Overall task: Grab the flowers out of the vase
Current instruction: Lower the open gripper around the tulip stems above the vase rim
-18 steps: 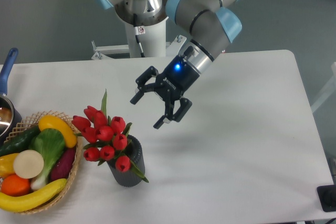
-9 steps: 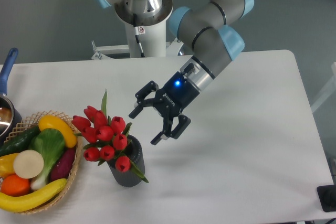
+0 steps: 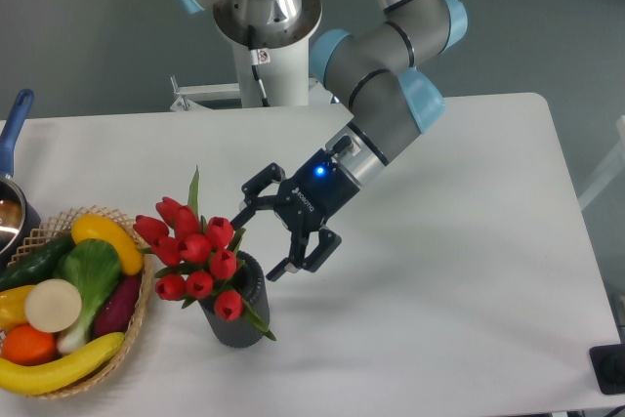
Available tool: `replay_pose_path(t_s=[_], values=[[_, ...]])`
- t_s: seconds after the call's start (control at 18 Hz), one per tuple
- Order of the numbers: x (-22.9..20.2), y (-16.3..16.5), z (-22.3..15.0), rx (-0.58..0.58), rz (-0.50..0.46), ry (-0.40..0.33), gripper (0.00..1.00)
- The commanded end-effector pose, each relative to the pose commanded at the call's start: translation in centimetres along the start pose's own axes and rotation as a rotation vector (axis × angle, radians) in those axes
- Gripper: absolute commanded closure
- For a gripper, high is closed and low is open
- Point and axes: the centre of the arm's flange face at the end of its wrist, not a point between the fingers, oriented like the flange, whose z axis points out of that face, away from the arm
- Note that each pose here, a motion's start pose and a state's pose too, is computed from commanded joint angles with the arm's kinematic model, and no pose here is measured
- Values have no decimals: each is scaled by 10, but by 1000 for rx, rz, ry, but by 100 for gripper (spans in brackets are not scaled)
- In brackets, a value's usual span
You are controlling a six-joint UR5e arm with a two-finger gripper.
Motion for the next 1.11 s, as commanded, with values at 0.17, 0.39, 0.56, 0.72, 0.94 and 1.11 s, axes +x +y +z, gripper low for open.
replay_pose_path(t_s=[0.17,0.39,0.56,0.72,0.94,1.11], values=[[-11,-6,7,4,17,8,0],[-12,-11,18,7,-15,24,0],[-9,-10,24,5,-18,36,0],[-4,-12,31,6,-17,50,0],[0,-13,36,6,-17,59,0],[0,-10,39,5,-29,64,0]])
